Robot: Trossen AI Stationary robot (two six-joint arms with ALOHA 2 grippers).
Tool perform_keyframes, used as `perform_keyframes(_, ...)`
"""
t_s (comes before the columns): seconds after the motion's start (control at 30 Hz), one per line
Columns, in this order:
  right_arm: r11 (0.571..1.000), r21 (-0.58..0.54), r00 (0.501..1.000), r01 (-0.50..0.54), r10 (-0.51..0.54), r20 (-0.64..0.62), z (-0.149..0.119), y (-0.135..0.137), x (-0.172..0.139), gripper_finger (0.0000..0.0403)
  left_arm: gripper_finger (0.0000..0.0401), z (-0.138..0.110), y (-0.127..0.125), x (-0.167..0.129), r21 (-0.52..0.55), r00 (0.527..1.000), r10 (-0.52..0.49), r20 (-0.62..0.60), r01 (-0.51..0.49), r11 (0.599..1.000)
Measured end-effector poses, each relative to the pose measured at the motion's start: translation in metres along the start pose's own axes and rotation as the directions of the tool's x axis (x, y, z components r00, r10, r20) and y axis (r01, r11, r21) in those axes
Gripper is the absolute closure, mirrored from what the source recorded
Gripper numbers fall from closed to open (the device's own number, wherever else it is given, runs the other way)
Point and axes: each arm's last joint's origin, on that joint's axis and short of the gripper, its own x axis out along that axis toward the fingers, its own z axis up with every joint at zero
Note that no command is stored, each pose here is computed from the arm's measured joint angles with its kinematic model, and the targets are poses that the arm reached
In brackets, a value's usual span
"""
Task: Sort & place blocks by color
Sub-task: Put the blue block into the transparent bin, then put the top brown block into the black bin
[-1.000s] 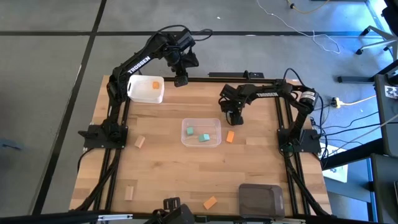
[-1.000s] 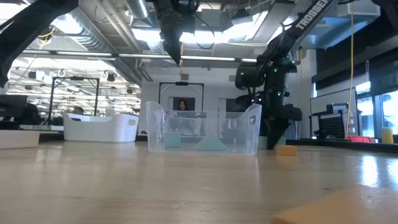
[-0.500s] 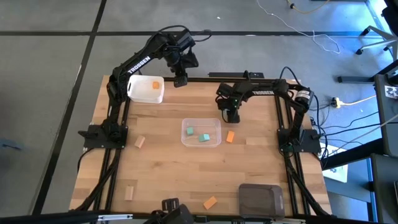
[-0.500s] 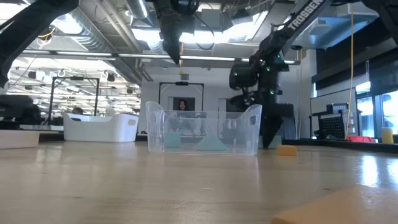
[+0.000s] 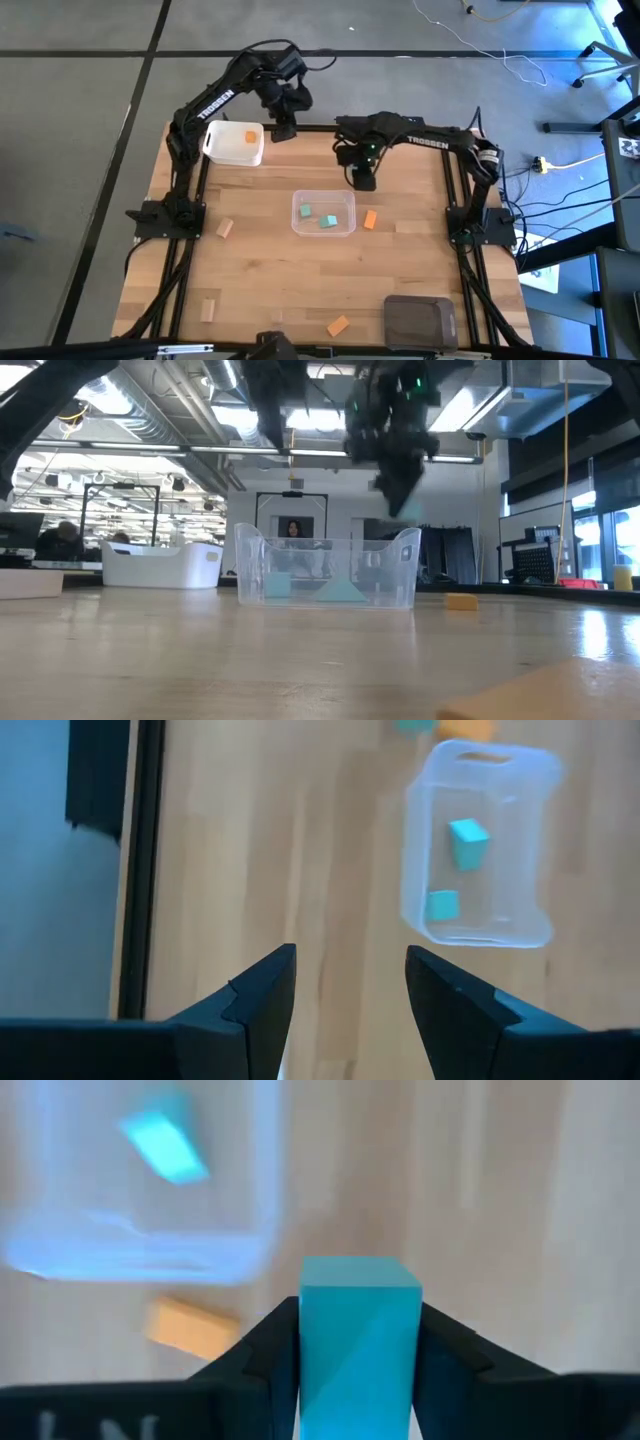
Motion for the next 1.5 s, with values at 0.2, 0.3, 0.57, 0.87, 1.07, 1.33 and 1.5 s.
perform_keyframes(0.2,0.994,-0.098,0.994,-0.04,0.05,0.096,0.027,0.043,-0.01,0.0266,0.0218,-0.009,-0.015,-0.03,0.049,0.997,0.002,0.071,-0.005,0.999)
perform_keyframes(0.3,0.992,-0.12,0.991,-0.041,0.056,0.125,0.033,0.058,-0.003,0.0266,0.0218,-0.017,-0.024,-0.046,0.059,0.995,0.012,0.097,-0.018,0.998)
perform_keyframes(0.57,0.992,-0.121,0.998,-0.035,0.041,0.055,0.045,0.074,0.055,0.0266,0.0218,-0.039,-0.05,-0.077,0.064,0.99,0.026,0.14,-0.035,0.997)
perform_keyframes(0.87,0.991,-0.13,0.998,-0.044,0.038,-0.05,0.048,0.076,0.107,0.0266,0.0218,-0.055,-0.067,-0.084,0.061,0.991,0.015,0.135,-0.023,0.998)
perform_keyframes(1.07,0.992,-0.128,0.997,-0.022,0.013,-0.071,0.048,0.073,0.118,0.0238,0.0218,-0.055,-0.068,-0.078,0.035,0.994,0.007,0.111,-0.011,0.999)
perform_keyframes(1.33,0.996,-0.089,0.996,0.023,-0.03,-0.081,0.052,0.072,0.112,0.0171,0.0218,-0.055,-0.068,-0.078,0.02,0.994,0.026,0.103,-0.028,0.999)
perform_keyframes(1.5,0.998,-0.059,0.996,0.024,-0.03,-0.09,0.064,0.071,0.082,0.017,0.0218,-0.059,-0.07,-0.086,-0.105,0.99,0.103,0.093,-0.093,0.99)
